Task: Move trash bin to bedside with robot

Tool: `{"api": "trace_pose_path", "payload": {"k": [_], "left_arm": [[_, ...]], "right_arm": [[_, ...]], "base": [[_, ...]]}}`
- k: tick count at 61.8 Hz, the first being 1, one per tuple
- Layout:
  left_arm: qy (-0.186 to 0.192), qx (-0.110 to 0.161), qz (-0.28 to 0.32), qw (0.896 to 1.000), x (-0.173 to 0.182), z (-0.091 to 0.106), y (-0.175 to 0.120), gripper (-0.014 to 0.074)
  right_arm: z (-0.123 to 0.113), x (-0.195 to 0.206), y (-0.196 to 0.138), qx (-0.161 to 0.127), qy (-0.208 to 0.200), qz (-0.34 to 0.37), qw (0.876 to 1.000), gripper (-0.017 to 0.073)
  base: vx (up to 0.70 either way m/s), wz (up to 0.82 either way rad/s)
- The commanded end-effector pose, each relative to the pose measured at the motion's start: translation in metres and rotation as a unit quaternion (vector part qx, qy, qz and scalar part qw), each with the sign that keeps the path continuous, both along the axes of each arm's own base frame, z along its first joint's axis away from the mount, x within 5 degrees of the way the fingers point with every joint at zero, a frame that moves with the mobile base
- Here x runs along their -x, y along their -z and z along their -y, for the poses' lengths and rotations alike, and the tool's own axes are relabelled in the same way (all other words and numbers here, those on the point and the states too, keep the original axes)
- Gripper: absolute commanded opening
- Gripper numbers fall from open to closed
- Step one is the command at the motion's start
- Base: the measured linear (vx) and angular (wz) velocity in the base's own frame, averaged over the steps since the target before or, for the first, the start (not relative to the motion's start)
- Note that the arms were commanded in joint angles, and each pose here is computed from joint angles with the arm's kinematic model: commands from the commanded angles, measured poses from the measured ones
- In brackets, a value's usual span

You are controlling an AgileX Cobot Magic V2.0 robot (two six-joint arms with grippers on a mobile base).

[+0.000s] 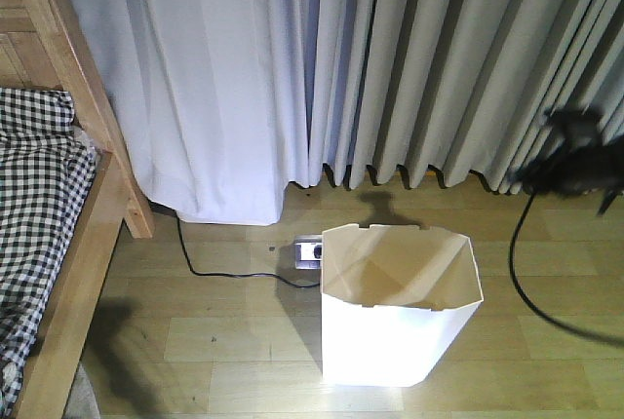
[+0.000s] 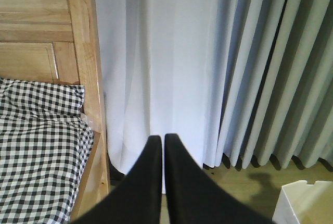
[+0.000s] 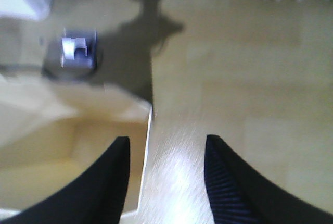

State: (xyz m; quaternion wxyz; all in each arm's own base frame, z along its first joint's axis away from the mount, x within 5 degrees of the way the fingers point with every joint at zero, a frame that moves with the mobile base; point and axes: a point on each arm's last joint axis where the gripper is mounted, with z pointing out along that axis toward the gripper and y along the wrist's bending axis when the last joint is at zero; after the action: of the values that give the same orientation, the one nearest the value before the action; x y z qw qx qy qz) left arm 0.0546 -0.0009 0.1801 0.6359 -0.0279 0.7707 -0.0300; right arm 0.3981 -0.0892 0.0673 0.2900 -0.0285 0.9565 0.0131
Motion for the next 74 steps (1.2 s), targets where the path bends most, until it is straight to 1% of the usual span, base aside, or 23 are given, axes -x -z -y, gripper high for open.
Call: {"api": "trace_pose_path", "payload": {"k": [1,7,13,19,22,30,33,37,38,46,51,55,59,63,68,74], "left_arm": [[0.001,0.008,0.028,1.000,-0.001,0.000,0.002,-0.0006],[0.001,0.008,0.028,1.000,-0.001,0.000,0.002,-0.0006],[0.001,0.008,0.028,1.000,-0.001,0.000,0.002,-0.0006],[0.001,0.008,0.028,1.000,-0.001,0.000,0.002,-0.0006],[0.001,0.008,0.028,1.000,-0.001,0.000,0.002,-0.0006],[0.001,0.008,0.028,1.000,-0.001,0.000,0.002,-0.0006],[0.001,0.008,0.028,1.000,-0.001,0.000,0.002,-0.0006],[0.001,0.008,0.028,1.000,-0.001,0.000,0.002,-0.0006],[0.001,0.008,0.028,1.000,-0.001,0.000,0.002,-0.0006],[0.001,0.008,0.028,1.000,-0.001,0.000,0.002,-0.0006],[0.001,0.008,0.028,1.000,-0.001,0.000,0.002,-0.0006],[0.001,0.008,0.028,1.000,-0.001,0.000,0.002,-0.0006],[0.001,0.008,0.028,1.000,-0.001,0.000,0.002,-0.0006],[0.001,0.008,0.028,1.000,-0.001,0.000,0.002,-0.0006],[0.001,0.008,0.028,1.000,-0.001,0.000,0.002,-0.0006],[0.001,0.008,0.028,1.000,-0.001,0.000,0.002,-0.0006]], "right_arm": [[-0.002,0.007,-0.083,0.024,-0.017,0.089,0.996,0.0324],[-0.009,0.025,-0.141,0.036,-0.024,0.152,0.987,0.0324],[-0.017,0.049,-0.195,0.045,-0.029,0.217,0.975,0.0324],[-0.030,0.075,-0.248,0.042,-0.048,0.284,0.957,0.0324],[-0.036,0.091,-0.273,0.038,-0.051,0.316,0.947,0.0324],[-0.052,0.136,-0.324,0.028,-0.060,0.390,0.919,0.0324],[-0.058,0.153,-0.339,0.031,-0.068,0.410,0.909,0.0324],[-0.065,0.174,-0.353,0.036,-0.078,0.428,0.900,0.0324],[-0.067,0.178,-0.355,0.034,-0.081,0.429,0.899,0.0324],[-0.078,0.212,-0.372,0.050,-0.101,0.445,0.888,0.0324],[-0.083,0.230,-0.379,0.051,-0.095,0.457,0.883,0.0319],[-0.087,0.239,-0.379,0.047,-0.091,0.466,0.879,0.0315],[-0.093,0.246,-0.369,0.057,-0.098,0.474,0.873,0.0310],[-0.100,0.252,-0.354,0.061,-0.110,0.474,0.872,0.0310],[-0.105,0.265,-0.335,0.055,-0.116,0.475,0.871,0.0310],[-0.106,0.285,-0.312,0.041,-0.099,0.491,0.865,0.0310]], "base": [[0.00,0.00],[0.00,0.00],[0.00,0.00],[0.00,0.00],[0.00,0.00],[0.00,0.00],[0.00,0.00],[0.00,0.00],[0.00,0.00],[0.00,0.00],[0.00,0.00],[0.00,0.00],[0.00,0.00],[0.00,0.00],[0.00,0.00],[0.00,0.00]]}}
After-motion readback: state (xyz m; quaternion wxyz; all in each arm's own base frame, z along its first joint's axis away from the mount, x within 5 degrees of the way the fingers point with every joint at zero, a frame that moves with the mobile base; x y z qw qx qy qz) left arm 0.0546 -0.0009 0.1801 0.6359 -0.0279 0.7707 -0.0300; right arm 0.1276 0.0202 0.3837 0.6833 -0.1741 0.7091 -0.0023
